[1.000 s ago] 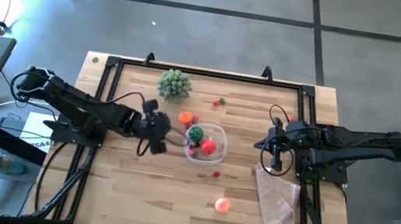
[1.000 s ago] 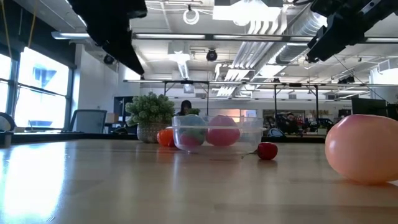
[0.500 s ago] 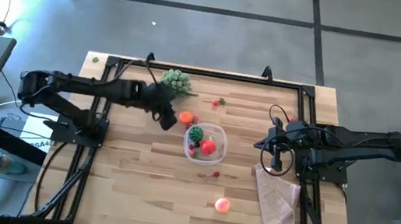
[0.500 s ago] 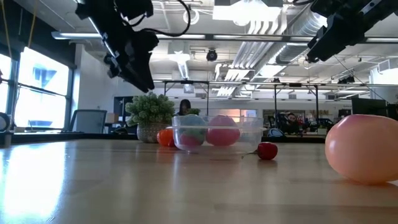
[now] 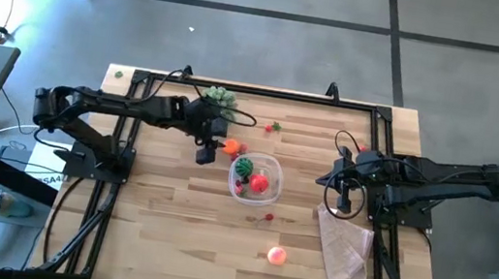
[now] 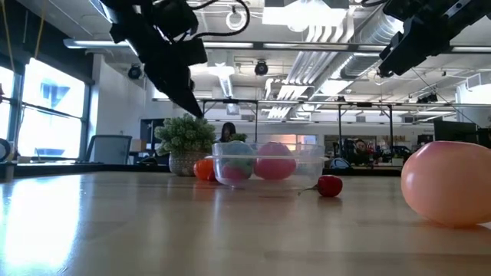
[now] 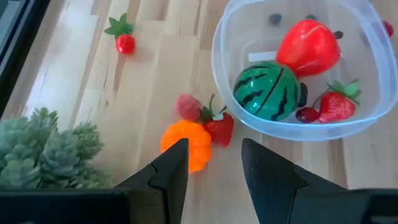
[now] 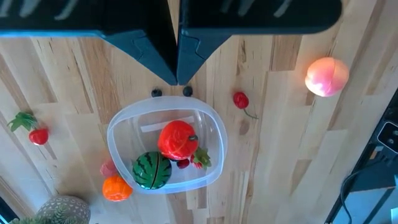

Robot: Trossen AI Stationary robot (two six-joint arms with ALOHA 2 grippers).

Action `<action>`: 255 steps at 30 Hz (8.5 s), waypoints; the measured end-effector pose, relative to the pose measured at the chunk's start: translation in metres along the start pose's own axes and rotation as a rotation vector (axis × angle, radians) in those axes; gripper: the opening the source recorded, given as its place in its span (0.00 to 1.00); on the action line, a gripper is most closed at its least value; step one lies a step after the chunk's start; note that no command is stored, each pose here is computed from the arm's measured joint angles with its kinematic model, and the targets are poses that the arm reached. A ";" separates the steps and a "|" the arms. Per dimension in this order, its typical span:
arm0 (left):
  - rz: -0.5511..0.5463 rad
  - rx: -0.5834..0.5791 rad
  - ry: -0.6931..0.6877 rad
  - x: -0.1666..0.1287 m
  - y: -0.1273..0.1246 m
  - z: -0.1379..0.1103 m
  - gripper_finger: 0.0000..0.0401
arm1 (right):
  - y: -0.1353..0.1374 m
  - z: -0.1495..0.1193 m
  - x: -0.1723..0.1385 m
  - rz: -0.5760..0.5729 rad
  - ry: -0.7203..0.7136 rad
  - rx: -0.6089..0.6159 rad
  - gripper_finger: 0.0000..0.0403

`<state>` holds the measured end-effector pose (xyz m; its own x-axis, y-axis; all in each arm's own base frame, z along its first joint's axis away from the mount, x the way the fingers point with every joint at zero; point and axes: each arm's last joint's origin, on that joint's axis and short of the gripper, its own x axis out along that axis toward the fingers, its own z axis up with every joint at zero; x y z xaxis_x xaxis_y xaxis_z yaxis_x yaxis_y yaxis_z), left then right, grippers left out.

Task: Pick and placing Produce into tupperware
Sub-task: Put the pumpkin into the transparent container

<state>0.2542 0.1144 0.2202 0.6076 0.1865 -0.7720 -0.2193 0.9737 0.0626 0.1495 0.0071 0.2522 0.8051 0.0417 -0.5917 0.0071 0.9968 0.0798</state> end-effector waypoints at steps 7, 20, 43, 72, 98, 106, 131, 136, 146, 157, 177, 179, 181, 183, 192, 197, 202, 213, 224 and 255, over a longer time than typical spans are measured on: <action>0.041 0.000 0.056 0.022 0.003 -0.004 0.34 | 0.000 0.000 0.000 0.000 0.000 0.000 0.00; 0.074 0.025 0.118 0.046 0.005 -0.011 0.36 | 0.000 0.000 0.000 0.000 -0.001 0.000 0.00; -0.005 -0.023 0.093 0.054 0.029 -0.018 0.66 | 0.000 0.000 0.000 0.000 -0.001 0.000 0.00; -0.042 0.020 0.128 0.088 0.030 -0.029 0.65 | 0.000 0.000 0.000 0.000 -0.001 0.000 0.00; -0.055 0.014 0.107 0.091 0.030 -0.028 0.83 | 0.000 0.000 0.000 0.000 -0.001 0.000 0.00; -0.052 0.019 0.100 0.100 0.031 -0.030 0.79 | 0.000 0.000 0.000 0.000 -0.001 0.000 0.00; -0.041 0.023 0.110 0.101 0.029 -0.031 0.61 | 0.000 0.000 0.000 0.000 -0.001 0.000 0.00; -0.041 0.023 0.110 0.101 0.029 -0.031 0.61 | 0.000 0.000 0.000 0.000 -0.001 0.000 0.00; -0.041 0.023 0.110 0.101 0.029 -0.030 0.59 | 0.000 0.000 0.000 0.000 0.000 0.000 0.00; -0.056 -0.018 0.102 0.098 0.028 -0.029 0.62 | 0.000 0.000 0.000 0.000 0.000 0.000 0.00; -0.090 -0.053 0.063 0.068 0.026 -0.018 0.61 | 0.000 0.000 0.000 0.000 -0.001 0.000 0.00; -0.100 -0.054 0.062 0.067 0.026 -0.018 0.60 | 0.000 0.000 0.000 0.000 0.000 0.000 0.00; -0.106 -0.049 0.059 0.067 0.024 -0.017 0.59 | 0.000 0.000 0.000 0.000 -0.001 0.000 0.00; -0.108 -0.047 0.058 0.066 0.023 -0.016 0.58 | 0.000 0.000 0.000 0.000 0.000 0.000 0.00; -0.102 -0.001 -0.027 0.045 0.010 -0.001 0.59 | 0.000 0.000 0.000 0.000 -0.001 0.000 0.00; -0.096 0.039 -0.109 0.033 -0.006 0.011 0.59 | 0.000 0.000 0.000 0.000 0.000 0.000 0.00; -0.064 0.097 -0.134 0.025 -0.027 0.030 0.59 | 0.000 0.000 0.000 0.000 0.000 0.000 0.00; -0.066 0.212 -0.143 0.025 -0.087 0.042 0.60 | 0.000 0.000 0.000 0.000 0.000 0.000 0.00; -0.115 0.199 -0.037 0.063 -0.107 0.028 0.60 | 0.000 0.000 0.000 0.000 0.000 0.000 0.00; -0.084 0.224 -0.002 0.085 -0.109 0.020 0.64 | 0.000 0.000 0.000 0.000 0.000 0.000 0.00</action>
<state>0.3451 0.0268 0.1602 0.6179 0.1033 -0.7794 0.0074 0.9905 0.1372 0.1496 0.0071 0.2522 0.8052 0.0417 -0.5916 0.0071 0.9968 0.0799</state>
